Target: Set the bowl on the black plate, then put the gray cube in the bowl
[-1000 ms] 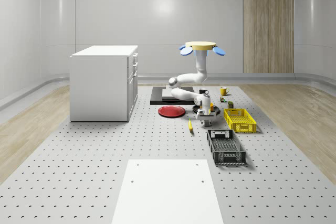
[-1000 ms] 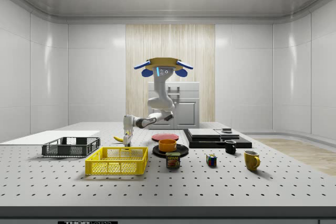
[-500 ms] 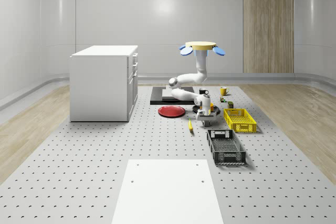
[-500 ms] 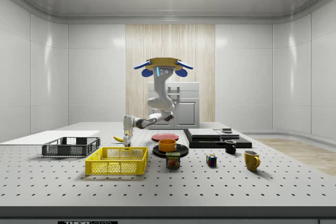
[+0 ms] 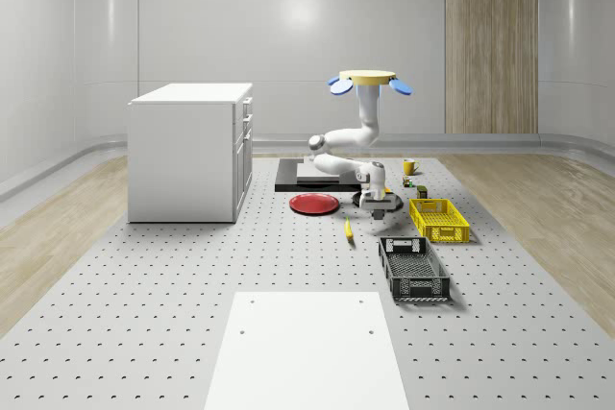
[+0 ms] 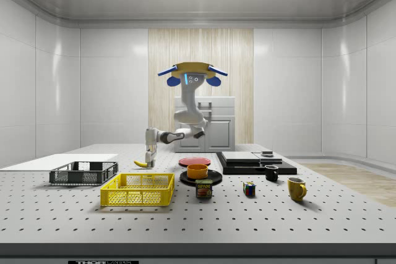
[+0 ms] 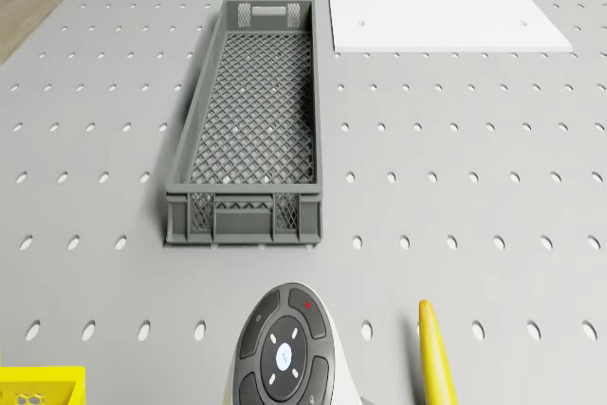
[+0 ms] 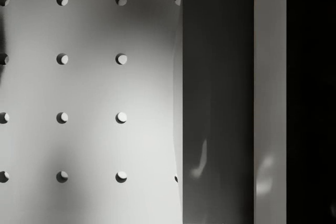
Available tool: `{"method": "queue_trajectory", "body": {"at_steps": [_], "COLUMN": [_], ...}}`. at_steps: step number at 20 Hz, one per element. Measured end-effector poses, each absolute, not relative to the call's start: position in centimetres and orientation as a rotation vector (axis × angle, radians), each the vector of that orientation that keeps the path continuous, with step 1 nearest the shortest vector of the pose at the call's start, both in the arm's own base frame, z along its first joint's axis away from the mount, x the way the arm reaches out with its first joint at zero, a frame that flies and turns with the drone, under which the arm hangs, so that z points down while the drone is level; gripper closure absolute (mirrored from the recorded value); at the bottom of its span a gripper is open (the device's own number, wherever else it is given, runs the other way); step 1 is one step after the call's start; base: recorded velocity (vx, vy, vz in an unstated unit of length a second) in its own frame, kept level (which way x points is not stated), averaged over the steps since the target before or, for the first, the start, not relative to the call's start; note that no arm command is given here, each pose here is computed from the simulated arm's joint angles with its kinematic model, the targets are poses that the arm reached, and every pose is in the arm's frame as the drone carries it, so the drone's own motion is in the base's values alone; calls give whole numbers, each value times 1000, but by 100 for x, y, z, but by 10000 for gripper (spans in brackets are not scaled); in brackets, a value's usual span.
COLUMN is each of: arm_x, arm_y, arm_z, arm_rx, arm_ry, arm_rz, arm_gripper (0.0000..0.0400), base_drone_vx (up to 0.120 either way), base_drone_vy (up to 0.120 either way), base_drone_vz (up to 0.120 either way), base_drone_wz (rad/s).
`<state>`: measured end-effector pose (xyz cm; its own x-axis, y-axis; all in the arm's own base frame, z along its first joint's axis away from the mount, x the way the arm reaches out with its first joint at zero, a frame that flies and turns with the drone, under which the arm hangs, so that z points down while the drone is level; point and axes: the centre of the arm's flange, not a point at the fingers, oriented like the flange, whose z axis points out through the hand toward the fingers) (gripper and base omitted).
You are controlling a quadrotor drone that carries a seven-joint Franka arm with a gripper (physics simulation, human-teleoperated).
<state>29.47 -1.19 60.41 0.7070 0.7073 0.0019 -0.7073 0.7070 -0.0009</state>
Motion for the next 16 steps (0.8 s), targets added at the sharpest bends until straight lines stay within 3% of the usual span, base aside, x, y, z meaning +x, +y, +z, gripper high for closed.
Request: {"method": "queue_trajectory", "body": {"at_steps": [3,7,12,16], "arm_x": [2947,2947,2947,2948], "arm_y": [-119,-119,-119,-119], "arm_z": [6015,5999,5992,5990], "arm_rx": [0,0,0,0], "arm_ry": [-2,-2,-2,-2], "arm_rz": [786,786,786,786], "arm_gripper": [150,150,150,150], "base_drone_vx": [0,-120,-24,-80], "base_drone_vy": [27,120,80,0], "base_drone_vz": [120,120,0,0], "base_drone_wz": [0,0,0,0]}}
